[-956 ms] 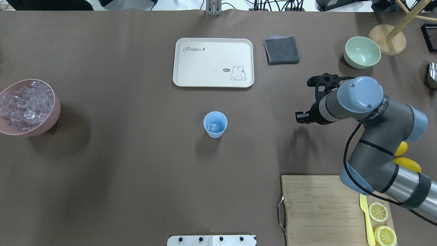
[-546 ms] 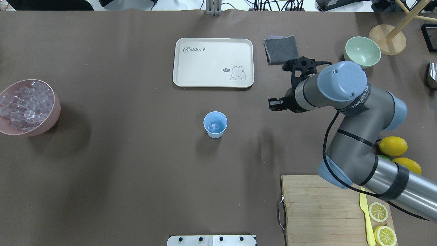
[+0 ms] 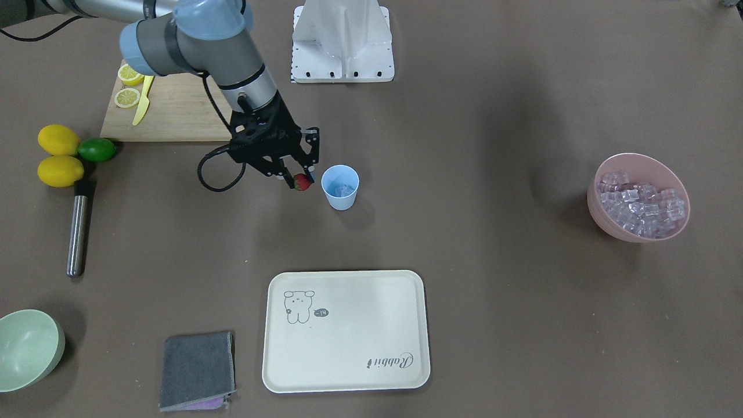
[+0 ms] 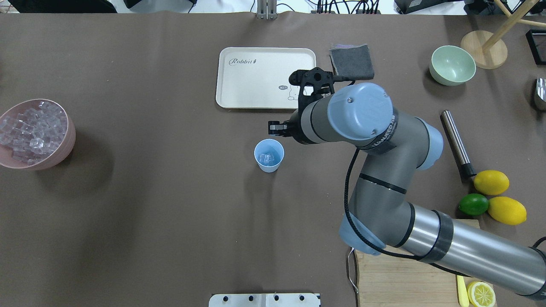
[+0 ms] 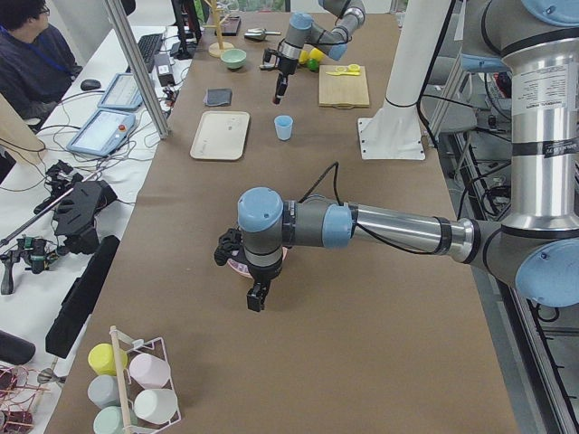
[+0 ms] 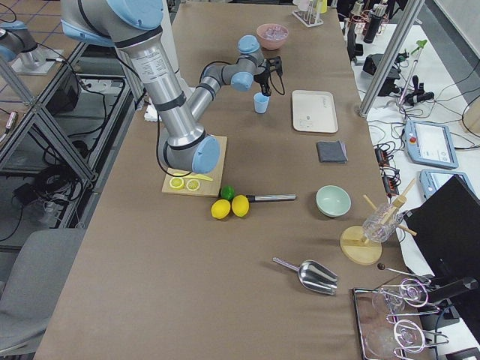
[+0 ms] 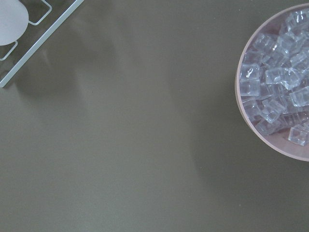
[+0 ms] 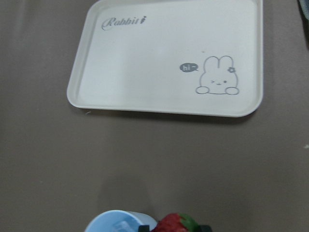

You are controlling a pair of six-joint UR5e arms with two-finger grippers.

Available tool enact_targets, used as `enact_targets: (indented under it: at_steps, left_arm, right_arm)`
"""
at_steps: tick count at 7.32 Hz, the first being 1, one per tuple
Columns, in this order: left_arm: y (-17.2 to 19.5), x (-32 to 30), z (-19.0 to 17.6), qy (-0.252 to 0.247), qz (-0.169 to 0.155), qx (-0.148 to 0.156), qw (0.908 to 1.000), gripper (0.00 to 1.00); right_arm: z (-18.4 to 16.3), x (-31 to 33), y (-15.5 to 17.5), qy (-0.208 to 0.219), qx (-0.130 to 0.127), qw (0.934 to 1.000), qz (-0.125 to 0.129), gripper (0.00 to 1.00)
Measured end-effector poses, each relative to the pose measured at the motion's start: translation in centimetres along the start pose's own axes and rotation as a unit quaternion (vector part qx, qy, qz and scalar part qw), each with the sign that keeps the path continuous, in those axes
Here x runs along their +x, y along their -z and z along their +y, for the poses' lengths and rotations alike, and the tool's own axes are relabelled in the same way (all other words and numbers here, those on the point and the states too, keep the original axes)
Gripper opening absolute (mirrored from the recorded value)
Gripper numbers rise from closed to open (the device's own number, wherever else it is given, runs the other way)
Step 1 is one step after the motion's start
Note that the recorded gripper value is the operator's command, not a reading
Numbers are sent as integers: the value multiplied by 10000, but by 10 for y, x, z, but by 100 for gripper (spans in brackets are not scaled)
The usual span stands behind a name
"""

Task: Mash ice and strawberries in cup
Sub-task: 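Carry the strawberry with the right gripper over the light-blue cup, then open the right gripper to drop the strawberry into the cup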

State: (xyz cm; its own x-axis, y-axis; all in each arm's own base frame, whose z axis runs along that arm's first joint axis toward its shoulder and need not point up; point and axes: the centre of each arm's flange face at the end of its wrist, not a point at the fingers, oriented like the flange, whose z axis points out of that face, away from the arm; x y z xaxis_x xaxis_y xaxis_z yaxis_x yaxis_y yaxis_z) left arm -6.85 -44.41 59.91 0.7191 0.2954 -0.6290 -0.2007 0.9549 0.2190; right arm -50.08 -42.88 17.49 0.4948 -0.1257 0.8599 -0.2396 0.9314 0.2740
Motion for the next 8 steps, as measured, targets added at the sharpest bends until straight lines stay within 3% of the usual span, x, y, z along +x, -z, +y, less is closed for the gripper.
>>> enact_targets:
  at_steps: [3,6,7,8]
  left_arm:
    - [-7,-5,3,60,22,-78,9999,99]
    - [-14,-11,6,111,41,-143,9998,99]
    - [-15,-11,6,113,42,-145,9998,99]
    - [-15,-11,6,114,44,-146,9998,99]
  right_arm:
    - [17,-40,-25,31,280,9995,113,0]
    - [22,-35,-32,90,190,9988,443,3]
    - [24,-33,-32,92,140,9984,546,98]
    - [28,-34,-33,85,107,9982,589,100]
